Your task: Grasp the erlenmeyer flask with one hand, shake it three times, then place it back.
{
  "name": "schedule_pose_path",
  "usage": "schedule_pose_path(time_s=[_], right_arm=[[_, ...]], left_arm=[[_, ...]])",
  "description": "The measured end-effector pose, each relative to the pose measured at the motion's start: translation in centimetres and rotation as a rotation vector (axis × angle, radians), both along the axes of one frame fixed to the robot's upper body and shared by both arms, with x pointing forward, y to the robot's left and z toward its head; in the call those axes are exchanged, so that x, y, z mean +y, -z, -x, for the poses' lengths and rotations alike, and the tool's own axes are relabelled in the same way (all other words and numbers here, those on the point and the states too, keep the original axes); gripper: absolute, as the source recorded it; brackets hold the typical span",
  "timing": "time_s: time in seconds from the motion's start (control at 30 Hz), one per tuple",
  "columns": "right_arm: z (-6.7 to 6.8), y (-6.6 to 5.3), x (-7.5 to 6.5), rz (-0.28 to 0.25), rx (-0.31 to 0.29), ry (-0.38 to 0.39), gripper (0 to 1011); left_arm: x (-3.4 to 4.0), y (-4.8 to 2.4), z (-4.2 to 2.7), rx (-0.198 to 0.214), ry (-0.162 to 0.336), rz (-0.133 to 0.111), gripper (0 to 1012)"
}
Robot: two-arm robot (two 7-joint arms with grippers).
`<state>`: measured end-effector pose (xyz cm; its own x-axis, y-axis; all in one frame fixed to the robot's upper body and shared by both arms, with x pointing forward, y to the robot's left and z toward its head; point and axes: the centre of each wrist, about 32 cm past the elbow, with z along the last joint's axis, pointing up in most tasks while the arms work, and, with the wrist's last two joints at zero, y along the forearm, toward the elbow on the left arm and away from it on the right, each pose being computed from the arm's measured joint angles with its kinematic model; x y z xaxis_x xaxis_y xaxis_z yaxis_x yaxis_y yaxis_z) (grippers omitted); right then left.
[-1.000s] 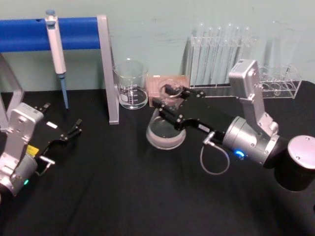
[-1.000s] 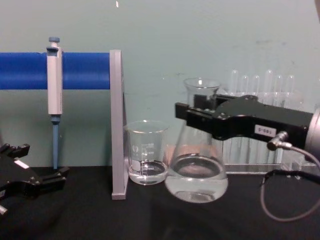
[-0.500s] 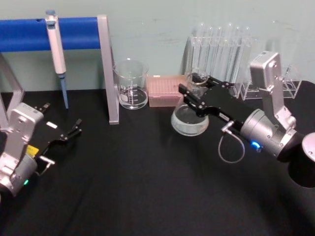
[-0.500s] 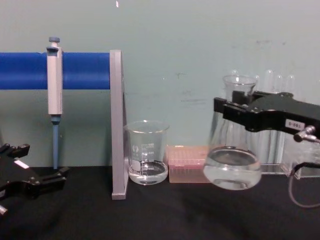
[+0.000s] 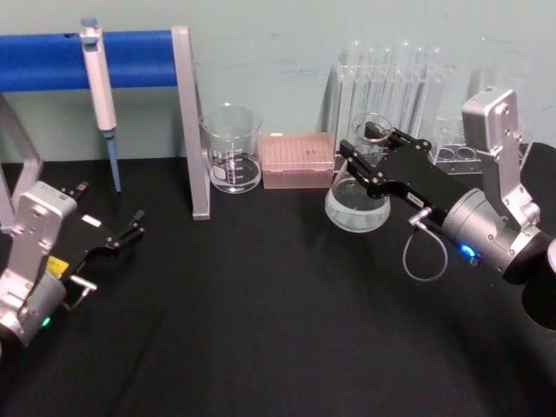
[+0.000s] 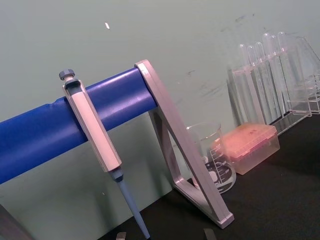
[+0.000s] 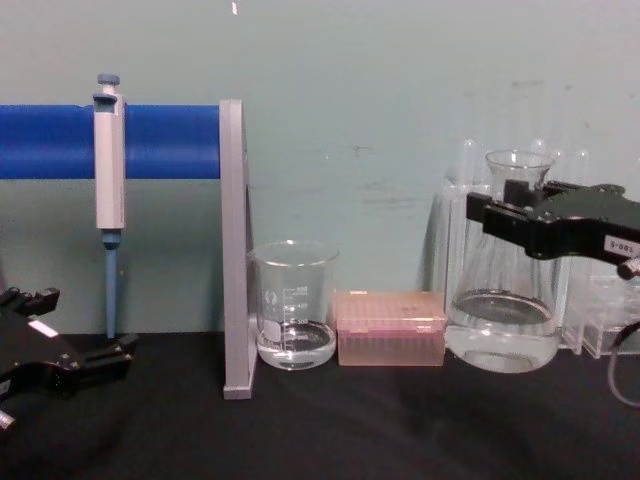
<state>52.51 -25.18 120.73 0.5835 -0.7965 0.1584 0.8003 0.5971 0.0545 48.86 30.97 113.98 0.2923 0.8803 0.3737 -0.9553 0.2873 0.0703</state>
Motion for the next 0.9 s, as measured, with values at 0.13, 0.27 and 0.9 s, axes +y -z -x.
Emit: schedule_pose_path(time_s=[0.13,0.27,0.9], right_arm=[[0.0,0.0,-0.2,0.002,0.001,0.009,458],[0.1,0.0,-0.2,0.003,0.003,0.011,458],[0.5,-0.1,2.3,-0.004,0.01,-0.122,458]], left_arm=[[0.0,0.0,0.0,0.0,0.0,0.0,1001],[0.0,0.0,0.0,0.0,0.0,0.0,1001],[0.0,0.0,0.0,0.0,0.0,0.0,1001]])
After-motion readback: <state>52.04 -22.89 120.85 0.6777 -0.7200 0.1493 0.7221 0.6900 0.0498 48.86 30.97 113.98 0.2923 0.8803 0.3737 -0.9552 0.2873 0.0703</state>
